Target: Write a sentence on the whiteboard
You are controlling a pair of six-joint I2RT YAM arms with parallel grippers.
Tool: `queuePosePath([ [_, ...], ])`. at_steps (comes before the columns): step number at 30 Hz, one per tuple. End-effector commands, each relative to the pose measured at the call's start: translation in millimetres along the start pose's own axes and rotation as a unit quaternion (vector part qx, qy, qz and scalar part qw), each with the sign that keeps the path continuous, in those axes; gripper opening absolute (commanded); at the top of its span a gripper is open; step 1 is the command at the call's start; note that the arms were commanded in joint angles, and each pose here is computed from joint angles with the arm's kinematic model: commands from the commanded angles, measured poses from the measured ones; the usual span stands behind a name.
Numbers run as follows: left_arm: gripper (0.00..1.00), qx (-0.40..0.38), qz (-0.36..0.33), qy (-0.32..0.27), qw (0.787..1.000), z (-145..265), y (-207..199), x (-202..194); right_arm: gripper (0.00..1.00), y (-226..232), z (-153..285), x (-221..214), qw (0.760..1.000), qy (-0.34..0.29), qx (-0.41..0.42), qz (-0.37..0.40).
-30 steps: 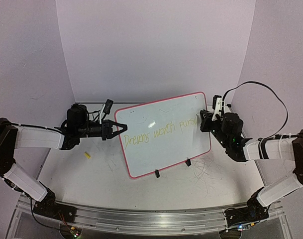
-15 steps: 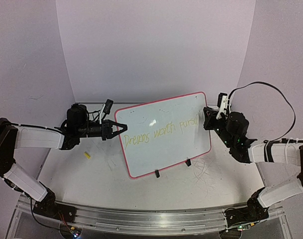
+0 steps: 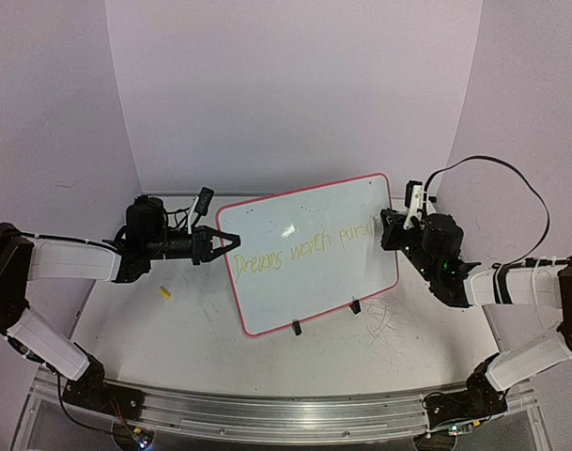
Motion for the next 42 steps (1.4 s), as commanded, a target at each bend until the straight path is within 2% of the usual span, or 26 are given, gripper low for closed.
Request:
queuePosePath([
  [1, 0.00, 0.047, -0.029, 0.022, 0.998, 4, 19, -10, 0.00, 4, -5, 11, 1.000, -0.020, 0.003, 0.000],
  [24, 0.00, 0.047, -0.030, 0.021, 0.998, 4, 18, -9, 0.00, -17, 6, -26, 0.999, 0.028, -0.019, -0.005],
  [35, 0.00, 0.049, -0.030, 0.020, 0.998, 5, 18, -8, 0.00, -3, 16, 15, 1.000, -0.022, 0.000, -0.020],
  [42, 0.00, 0.046, -0.029, 0.022, 0.998, 4, 18, -9, 0.00, 0, 6, 16, 1.000, -0.023, -0.002, -0.012],
])
Point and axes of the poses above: each gripper's point midway between its finger pads, its own z axis back along the fingers, its own y axis along the line the jaws close on, x = y × z, the point moved 1 cm from there along z, back along the fingers, and after that the axes turned 14 degrees about -z, right-handed, at the moved point
